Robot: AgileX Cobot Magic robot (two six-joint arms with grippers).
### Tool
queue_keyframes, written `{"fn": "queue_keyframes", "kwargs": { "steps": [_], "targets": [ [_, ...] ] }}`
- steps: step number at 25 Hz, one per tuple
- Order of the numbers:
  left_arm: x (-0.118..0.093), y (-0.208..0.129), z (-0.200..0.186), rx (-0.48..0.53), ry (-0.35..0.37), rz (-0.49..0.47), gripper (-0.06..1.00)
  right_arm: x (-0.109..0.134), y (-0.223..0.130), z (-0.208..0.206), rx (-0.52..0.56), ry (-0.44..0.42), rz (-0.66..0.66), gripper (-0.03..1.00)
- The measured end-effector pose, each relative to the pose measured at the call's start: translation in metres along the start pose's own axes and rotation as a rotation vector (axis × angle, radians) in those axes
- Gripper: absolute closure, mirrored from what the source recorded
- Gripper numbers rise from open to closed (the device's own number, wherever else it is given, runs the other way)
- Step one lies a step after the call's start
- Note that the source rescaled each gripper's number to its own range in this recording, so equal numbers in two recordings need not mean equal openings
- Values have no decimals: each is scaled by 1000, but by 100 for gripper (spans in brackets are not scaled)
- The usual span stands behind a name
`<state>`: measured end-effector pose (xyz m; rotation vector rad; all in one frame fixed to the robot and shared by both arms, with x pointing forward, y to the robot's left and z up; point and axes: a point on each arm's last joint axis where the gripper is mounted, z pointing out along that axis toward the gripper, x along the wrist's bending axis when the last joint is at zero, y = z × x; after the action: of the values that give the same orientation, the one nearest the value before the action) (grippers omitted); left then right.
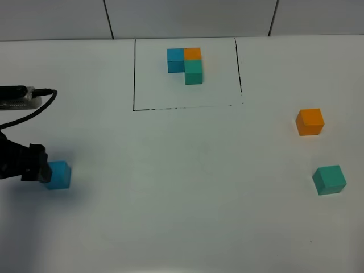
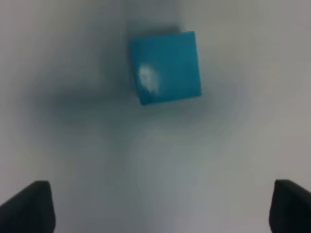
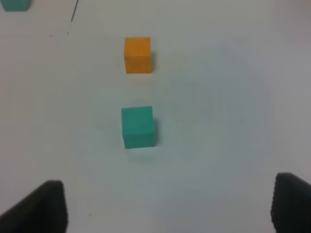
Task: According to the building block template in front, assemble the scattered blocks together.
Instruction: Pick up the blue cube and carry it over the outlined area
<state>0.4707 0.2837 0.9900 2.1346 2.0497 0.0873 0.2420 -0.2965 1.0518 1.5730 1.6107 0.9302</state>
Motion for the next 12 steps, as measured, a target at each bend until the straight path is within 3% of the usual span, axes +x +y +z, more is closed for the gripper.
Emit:
{"fn": "queue_keyframes", "kwargs": {
  "steps": [12],
  "targets": [
    [4, 26, 37, 10, 15, -98, -3, 0, 0, 0, 0, 0, 0, 25]
  ]
}}
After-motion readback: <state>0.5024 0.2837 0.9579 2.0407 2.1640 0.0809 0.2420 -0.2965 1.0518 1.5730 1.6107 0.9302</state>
